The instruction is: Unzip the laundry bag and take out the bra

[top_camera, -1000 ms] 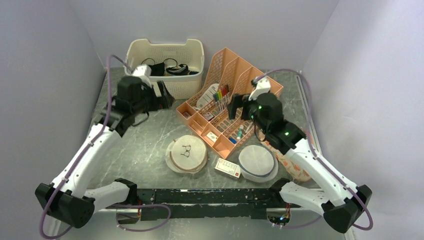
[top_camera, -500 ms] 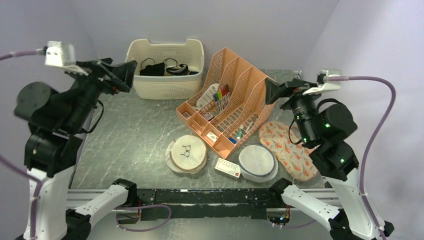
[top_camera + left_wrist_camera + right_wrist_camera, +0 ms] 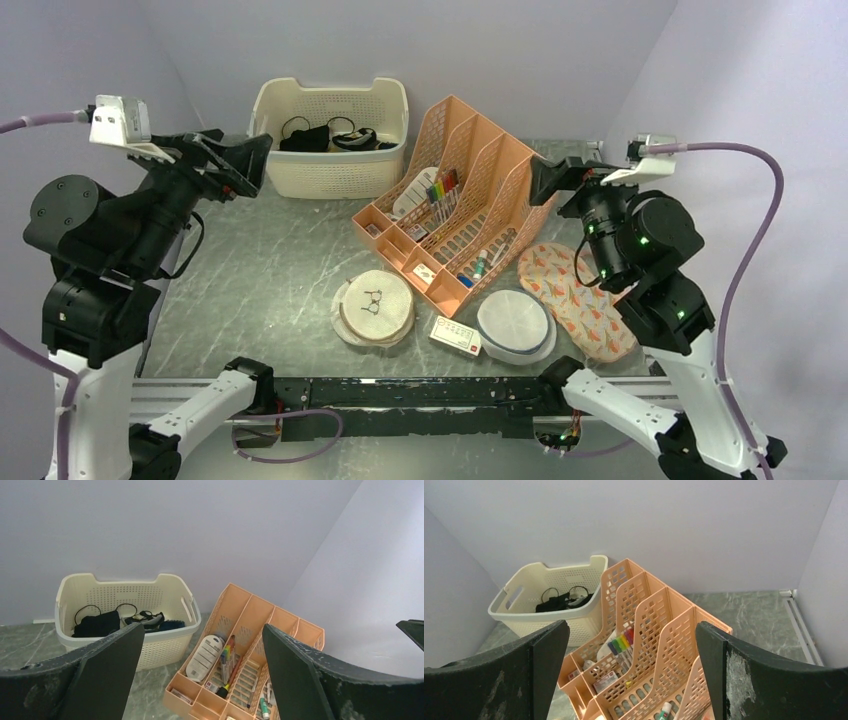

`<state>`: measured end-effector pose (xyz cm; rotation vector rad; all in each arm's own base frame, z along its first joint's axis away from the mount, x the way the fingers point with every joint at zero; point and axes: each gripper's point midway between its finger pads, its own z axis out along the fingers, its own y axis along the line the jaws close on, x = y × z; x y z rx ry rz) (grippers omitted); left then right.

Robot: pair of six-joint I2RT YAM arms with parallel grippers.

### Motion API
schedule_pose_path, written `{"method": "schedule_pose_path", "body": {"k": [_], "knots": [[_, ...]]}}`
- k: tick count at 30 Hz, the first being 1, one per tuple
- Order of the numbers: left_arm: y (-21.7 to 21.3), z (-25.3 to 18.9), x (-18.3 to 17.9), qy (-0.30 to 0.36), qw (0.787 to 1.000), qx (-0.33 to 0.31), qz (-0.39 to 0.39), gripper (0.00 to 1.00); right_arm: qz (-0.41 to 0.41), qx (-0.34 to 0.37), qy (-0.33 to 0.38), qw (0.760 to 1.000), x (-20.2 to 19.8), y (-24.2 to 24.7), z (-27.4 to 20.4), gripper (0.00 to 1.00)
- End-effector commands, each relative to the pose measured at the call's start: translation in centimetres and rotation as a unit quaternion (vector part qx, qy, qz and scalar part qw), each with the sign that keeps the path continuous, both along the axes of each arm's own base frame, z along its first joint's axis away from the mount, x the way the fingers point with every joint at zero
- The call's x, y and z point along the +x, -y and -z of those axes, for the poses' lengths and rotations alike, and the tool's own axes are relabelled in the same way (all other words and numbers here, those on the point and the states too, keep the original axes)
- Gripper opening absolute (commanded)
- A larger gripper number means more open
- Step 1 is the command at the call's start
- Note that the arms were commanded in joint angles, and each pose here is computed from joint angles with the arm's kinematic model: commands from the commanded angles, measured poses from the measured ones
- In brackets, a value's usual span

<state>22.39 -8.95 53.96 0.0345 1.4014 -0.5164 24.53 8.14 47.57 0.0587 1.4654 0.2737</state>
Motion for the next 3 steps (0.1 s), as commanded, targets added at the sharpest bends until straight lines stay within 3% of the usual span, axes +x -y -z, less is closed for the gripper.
{"method": "schedule_pose_path", "body": {"k": [1,3], "knots": [[-0.02,0.84,0.26,-0.013,1.000,0.011,-0.002,1.00,0.010,0.001,0.001,1.000,-0.38,0.72,0.63,1.00],[0.26,1.06,0.27,-0.015,1.000,0.013,0.006,1.00,0.015,0.012,0.002,1.000,-0.37,0.89,0.87,1.00]]}}
